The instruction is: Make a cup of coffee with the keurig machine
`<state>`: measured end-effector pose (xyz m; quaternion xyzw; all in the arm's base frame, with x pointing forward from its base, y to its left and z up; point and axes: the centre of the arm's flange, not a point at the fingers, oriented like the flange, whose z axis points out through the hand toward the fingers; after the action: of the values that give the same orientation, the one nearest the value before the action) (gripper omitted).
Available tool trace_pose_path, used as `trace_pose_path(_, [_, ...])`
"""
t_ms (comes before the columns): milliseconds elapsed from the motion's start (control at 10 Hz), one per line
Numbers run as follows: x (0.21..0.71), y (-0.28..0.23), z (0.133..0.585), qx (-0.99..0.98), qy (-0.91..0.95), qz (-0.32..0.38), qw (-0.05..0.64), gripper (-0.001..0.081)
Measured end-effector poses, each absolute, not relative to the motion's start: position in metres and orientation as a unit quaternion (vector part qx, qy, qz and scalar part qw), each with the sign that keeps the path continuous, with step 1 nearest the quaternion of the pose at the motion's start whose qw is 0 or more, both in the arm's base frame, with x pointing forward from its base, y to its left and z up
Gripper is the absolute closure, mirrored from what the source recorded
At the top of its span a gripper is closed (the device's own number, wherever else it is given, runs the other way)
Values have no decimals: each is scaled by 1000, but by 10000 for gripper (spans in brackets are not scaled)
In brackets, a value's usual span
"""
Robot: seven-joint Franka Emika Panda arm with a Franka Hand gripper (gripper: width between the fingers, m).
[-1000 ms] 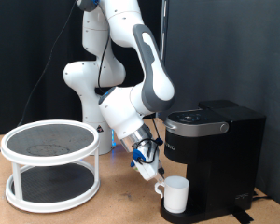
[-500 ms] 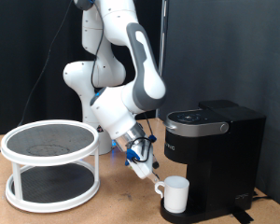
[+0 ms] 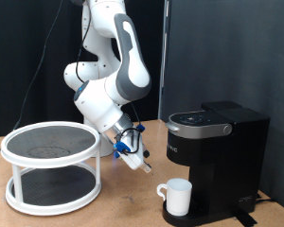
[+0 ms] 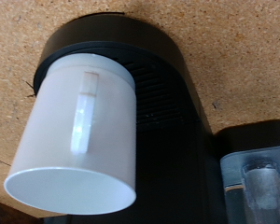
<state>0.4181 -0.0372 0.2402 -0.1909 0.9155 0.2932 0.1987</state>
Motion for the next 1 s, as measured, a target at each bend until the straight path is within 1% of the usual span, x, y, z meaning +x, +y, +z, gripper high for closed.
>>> trace_pose_path(300, [404,-52,248,-214,899,331,193,72])
trace_pose_path(600, [394,-70,277,-194,891,351,214,72])
trace_pose_path(900, [386,-81,310,-177,880,381,221,72])
trace_pose_path(1000, [386,-81,308,-178,881,379,221,72])
